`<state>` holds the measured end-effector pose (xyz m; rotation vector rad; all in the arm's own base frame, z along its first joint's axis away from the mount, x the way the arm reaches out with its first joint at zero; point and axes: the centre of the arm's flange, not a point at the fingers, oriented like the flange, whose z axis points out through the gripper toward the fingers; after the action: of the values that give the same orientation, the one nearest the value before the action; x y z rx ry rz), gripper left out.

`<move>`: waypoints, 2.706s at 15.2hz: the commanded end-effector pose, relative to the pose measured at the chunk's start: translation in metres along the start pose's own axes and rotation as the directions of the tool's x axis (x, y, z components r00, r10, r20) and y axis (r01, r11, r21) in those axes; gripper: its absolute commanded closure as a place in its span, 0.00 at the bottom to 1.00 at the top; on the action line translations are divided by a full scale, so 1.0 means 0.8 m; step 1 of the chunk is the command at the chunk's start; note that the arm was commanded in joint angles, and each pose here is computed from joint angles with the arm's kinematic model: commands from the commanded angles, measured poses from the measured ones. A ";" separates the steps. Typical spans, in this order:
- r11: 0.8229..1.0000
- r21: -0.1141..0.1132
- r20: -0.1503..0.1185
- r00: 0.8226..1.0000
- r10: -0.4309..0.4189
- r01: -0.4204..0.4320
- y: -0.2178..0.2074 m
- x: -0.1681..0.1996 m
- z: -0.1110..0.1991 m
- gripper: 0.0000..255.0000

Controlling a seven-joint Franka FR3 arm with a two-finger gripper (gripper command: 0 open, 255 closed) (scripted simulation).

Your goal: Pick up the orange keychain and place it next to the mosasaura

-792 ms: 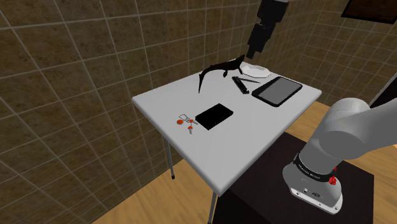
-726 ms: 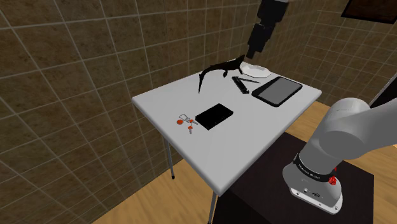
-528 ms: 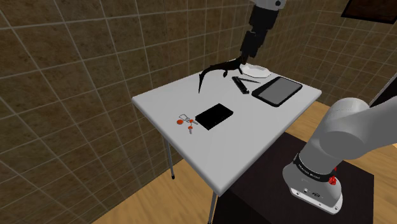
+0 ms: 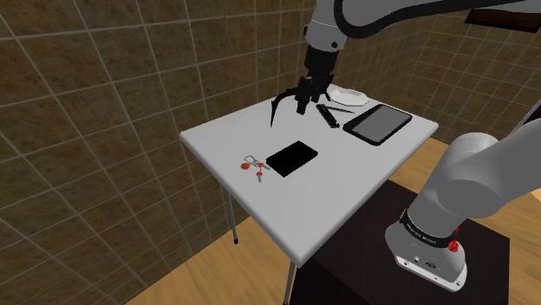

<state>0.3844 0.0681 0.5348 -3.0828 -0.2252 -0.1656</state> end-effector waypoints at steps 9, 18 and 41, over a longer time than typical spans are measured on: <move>0.999 0.003 0.032 0.998 -0.053 0.053 -0.069 0.073 0.136 0.00; 0.996 0.005 0.051 0.995 -0.086 0.086 -0.112 0.114 0.232 0.00; 0.996 0.005 0.051 0.995 -0.086 0.086 -0.112 0.112 0.269 1.00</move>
<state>0.4825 0.1773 0.3405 -3.0794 -0.3522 -0.1086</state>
